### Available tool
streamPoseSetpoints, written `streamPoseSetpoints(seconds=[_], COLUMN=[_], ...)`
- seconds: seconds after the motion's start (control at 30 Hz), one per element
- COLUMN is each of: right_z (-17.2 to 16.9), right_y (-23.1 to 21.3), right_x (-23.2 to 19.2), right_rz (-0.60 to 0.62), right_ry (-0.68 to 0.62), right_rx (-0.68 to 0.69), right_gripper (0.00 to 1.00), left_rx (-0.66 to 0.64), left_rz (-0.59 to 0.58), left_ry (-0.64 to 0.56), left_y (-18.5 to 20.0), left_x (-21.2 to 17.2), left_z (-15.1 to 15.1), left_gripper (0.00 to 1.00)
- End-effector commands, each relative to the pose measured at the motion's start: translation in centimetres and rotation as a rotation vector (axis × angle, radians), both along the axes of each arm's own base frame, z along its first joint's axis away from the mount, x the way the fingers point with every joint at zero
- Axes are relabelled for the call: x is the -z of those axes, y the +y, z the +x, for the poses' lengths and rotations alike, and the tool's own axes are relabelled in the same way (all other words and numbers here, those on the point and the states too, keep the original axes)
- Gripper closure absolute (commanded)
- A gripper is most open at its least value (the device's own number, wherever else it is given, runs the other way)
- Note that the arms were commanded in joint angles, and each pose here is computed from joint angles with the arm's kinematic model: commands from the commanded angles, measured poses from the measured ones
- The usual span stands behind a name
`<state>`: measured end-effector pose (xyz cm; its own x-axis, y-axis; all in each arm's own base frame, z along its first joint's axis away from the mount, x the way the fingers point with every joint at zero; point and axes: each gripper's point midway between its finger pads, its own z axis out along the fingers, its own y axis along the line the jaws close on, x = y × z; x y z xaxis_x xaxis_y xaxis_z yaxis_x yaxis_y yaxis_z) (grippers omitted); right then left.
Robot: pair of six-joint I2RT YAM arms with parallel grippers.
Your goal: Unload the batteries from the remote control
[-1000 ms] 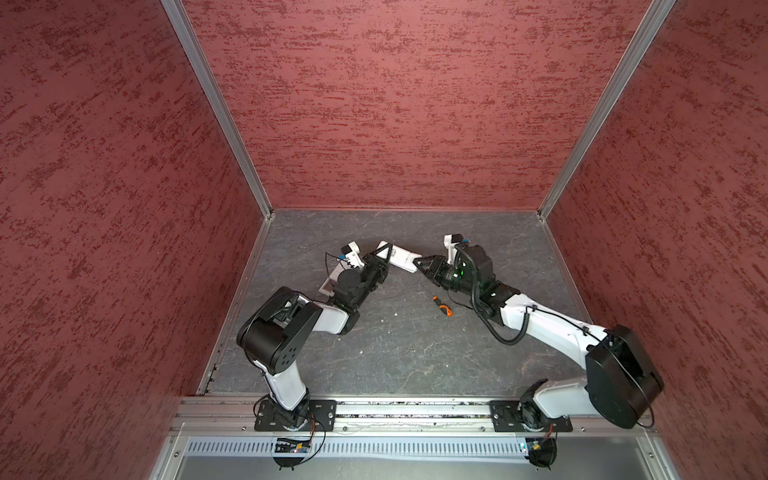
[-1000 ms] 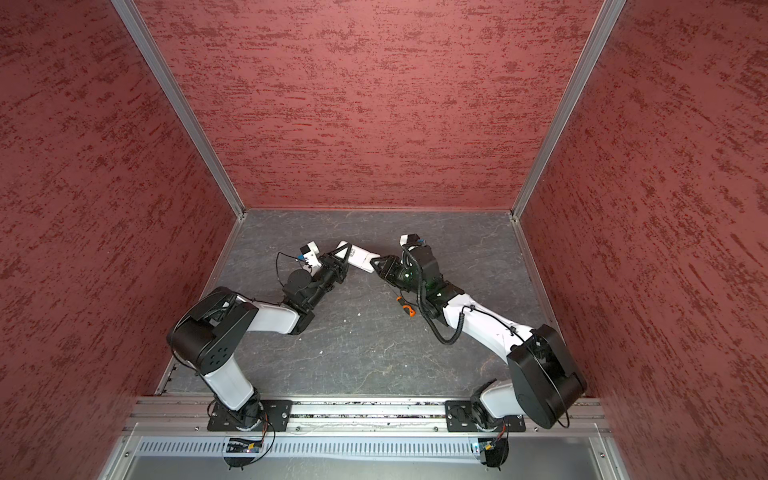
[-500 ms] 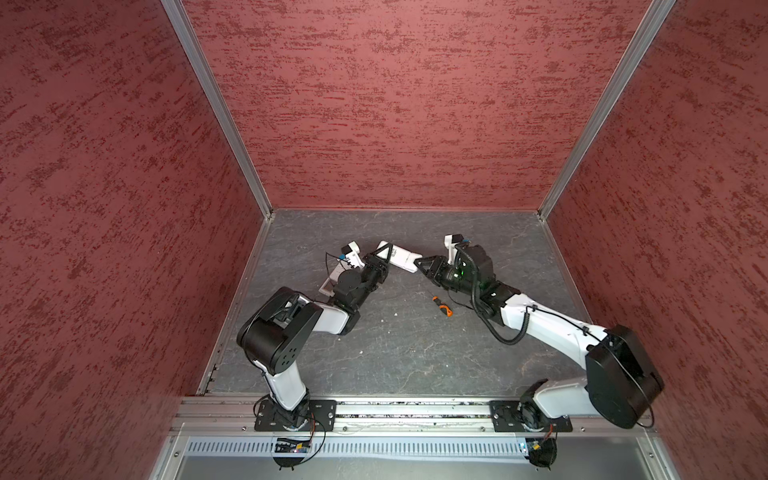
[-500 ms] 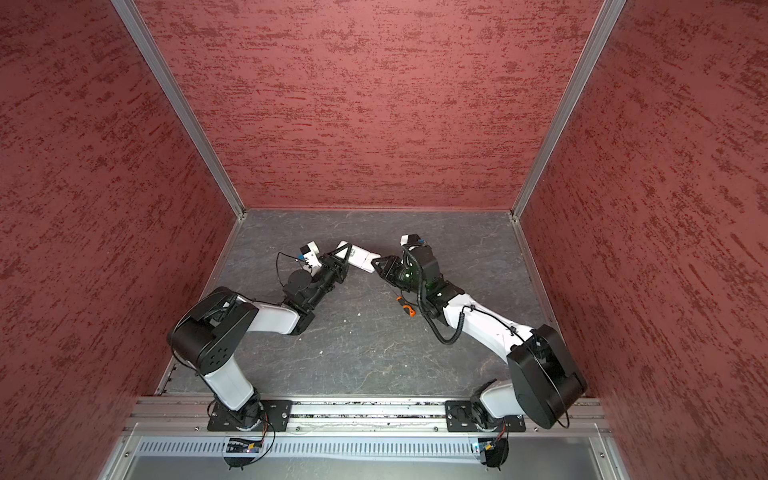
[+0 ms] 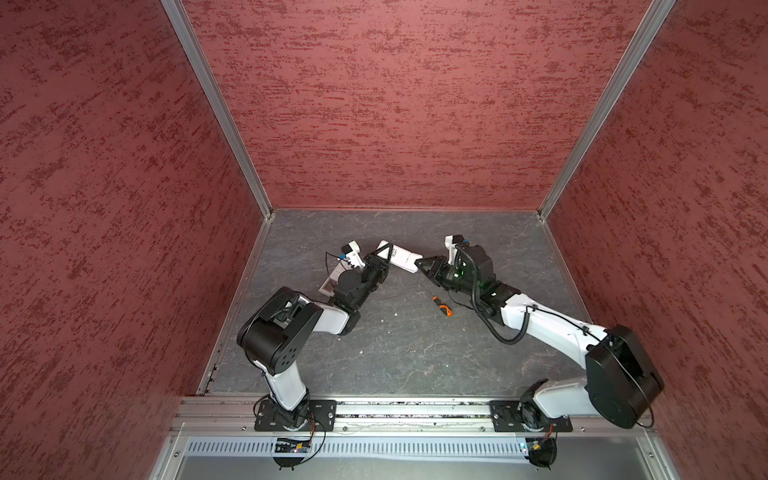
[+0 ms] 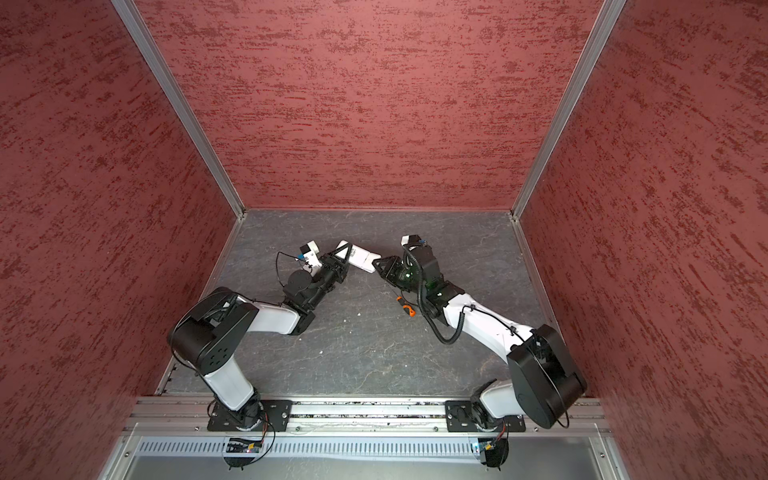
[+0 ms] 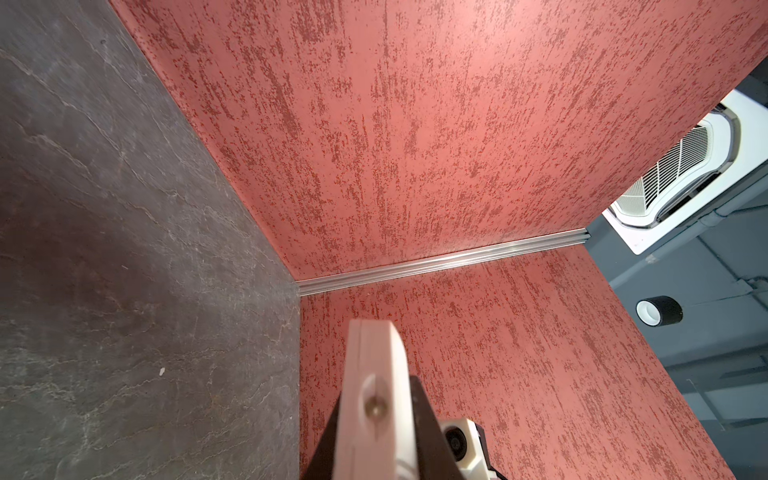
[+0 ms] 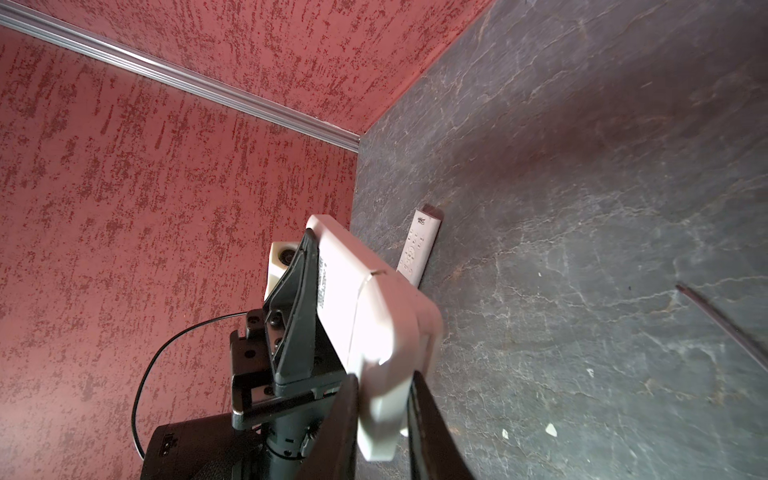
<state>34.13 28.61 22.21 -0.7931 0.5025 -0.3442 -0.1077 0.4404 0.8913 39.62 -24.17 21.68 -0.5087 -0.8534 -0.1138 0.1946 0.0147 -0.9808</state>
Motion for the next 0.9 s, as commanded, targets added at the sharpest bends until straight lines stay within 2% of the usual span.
streamPoseSetpoints(seconds=[0.0, 0.53, 0.87], right_z=[-0.2, -0.1, -0.2], right_y=[0.6, 0.8, 0.5], right_x=[-2.5, -1.7, -1.2], right_rz=[0.079, 0.065, 0.062], right_ry=[-0.047, -0.022, -0.005], right_rx=[-0.020, -0.021, -0.010], right_gripper=[0.79, 0.80, 1.00], left_rx=[0.114, 0.117, 0.090], left_rz=[0.017, 0.007, 0.000], left_ry=[-0.050, -0.064, -0.072], left_y=[-2.7, -2.5, -1.3], left_x=[-0.9, -1.5, -2.1], left_z=[-1.6, -1.9, -1.7], left_gripper=[1.00, 1.00, 1.00])
